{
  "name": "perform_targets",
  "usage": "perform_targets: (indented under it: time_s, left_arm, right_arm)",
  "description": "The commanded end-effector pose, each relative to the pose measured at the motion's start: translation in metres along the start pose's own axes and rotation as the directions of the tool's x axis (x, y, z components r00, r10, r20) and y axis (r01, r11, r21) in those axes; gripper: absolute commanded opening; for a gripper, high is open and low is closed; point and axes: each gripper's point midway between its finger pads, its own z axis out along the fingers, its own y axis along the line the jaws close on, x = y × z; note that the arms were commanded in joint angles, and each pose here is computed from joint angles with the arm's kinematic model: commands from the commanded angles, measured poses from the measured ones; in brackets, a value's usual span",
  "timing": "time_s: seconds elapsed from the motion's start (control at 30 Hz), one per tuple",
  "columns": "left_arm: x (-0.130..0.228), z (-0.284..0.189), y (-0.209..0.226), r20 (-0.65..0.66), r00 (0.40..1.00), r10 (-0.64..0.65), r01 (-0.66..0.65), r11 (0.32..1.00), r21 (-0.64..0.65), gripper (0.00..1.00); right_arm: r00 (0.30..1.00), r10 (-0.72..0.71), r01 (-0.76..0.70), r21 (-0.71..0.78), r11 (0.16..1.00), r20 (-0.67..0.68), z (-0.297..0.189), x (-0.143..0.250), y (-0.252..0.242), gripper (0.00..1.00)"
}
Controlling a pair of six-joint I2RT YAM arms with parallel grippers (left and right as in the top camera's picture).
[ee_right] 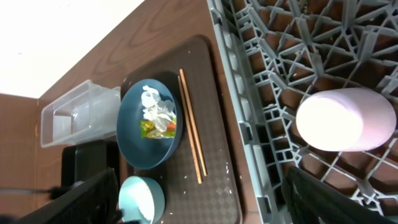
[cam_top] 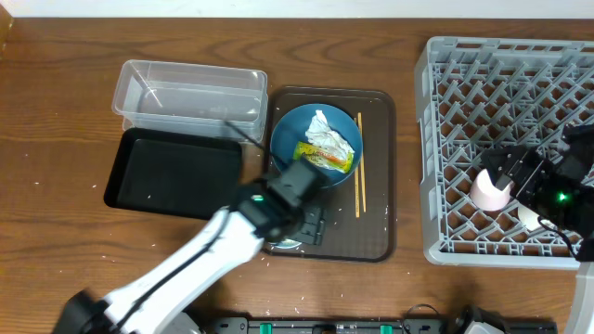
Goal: Sort waste into correct bins and load items into the dishwasher rack
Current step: 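Grasp the light-blue rice bowl with the left gripper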
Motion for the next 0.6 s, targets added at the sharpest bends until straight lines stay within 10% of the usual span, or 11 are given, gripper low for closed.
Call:
perform_targets:
  time_s: [0.0,0.27,0.4,0.57]
  left_arm:
    - [-0.002,0.022,0.007,0.012,1.000,0.023,-0.022,0.994,-0.110,0.69]
    - [0.012,0.064,-0.002,-0.081,0.993,0.081,-0.092,0.986,-0.142,0.39]
    - [0.007,0.063,-0.005,-0.066,0.994,0.082,-0.090,0.987,-0.134,0.06]
    - [0.005,0.063,-0.006,-0.059,0.995,0.083,-0.090,0.988,-0.129,0.06]
  right_arm:
    - [0.999,-0.033,0.033,-0.010,0.999,0.000,-0.002,0.000,0.005,0.83]
    - [1.000,-0.027,0.027,-0.001,1.000,-0.007,-0.002,0.002,0.003,0.83]
    - [1.000,-0.027,0.027,-0.001,1.000,-0.006,-0.002,0.002,0.003,0.83]
    - [1.000,-0.027,0.027,-0.001,1.000,-0.006,-0.002,0.002,0.003,0.83]
